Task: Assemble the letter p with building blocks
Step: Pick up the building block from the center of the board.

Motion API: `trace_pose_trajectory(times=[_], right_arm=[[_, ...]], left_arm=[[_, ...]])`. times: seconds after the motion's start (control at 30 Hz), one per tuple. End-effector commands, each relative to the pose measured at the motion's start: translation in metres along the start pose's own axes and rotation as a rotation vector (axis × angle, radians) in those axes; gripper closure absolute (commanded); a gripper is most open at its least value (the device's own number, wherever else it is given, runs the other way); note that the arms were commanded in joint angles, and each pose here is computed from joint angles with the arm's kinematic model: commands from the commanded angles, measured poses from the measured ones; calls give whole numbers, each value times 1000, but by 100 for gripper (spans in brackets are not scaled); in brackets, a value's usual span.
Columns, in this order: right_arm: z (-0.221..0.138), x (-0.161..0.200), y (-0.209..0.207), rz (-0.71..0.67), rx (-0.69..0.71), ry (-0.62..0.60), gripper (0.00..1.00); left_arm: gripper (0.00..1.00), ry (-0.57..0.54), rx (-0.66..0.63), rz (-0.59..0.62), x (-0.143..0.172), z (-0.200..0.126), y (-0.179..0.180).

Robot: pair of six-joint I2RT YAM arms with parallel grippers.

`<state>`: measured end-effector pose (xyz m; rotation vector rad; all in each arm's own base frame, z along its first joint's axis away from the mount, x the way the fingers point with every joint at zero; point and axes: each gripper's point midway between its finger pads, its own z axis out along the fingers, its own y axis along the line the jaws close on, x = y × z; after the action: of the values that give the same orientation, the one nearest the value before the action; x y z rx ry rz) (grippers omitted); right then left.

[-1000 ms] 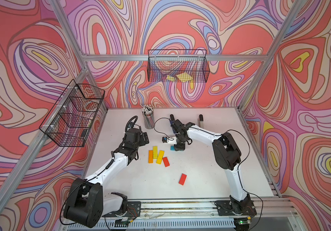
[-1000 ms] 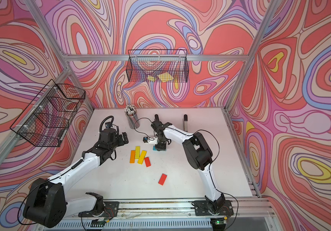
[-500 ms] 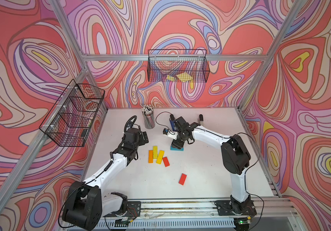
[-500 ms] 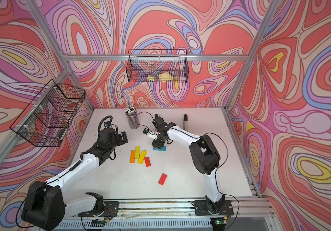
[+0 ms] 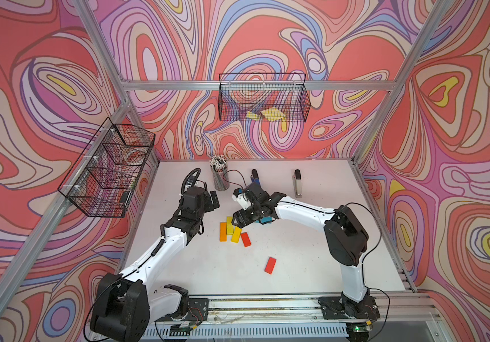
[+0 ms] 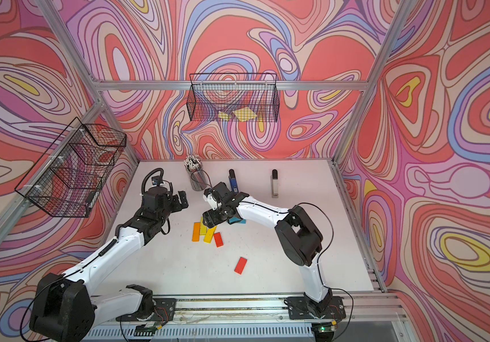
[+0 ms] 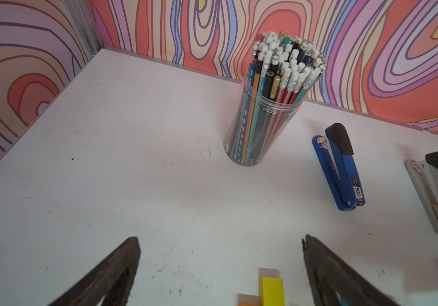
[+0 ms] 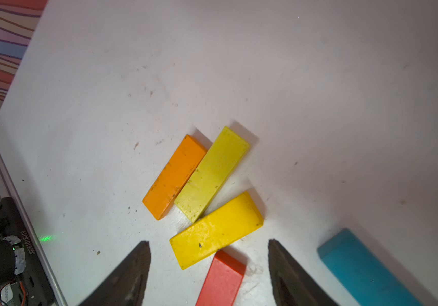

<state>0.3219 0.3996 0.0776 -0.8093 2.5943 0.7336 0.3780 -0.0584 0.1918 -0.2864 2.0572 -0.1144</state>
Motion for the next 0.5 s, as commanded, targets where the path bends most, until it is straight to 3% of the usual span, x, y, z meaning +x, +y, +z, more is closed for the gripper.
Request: trace_pose_trajectory(times=[0.0,0.27,0.47], right_arm=[[3,-1,-3,151,-10,0,27],[15,-25,-7,139,17,-56,28],[31,-31,-18,135,88,-31,31]], left_arm=[[1,-32,-23,2,-14,-8,6],[1,-39,-54,-33,-16,-11,25],[1,-25,-123,-87,-14,-9,51]])
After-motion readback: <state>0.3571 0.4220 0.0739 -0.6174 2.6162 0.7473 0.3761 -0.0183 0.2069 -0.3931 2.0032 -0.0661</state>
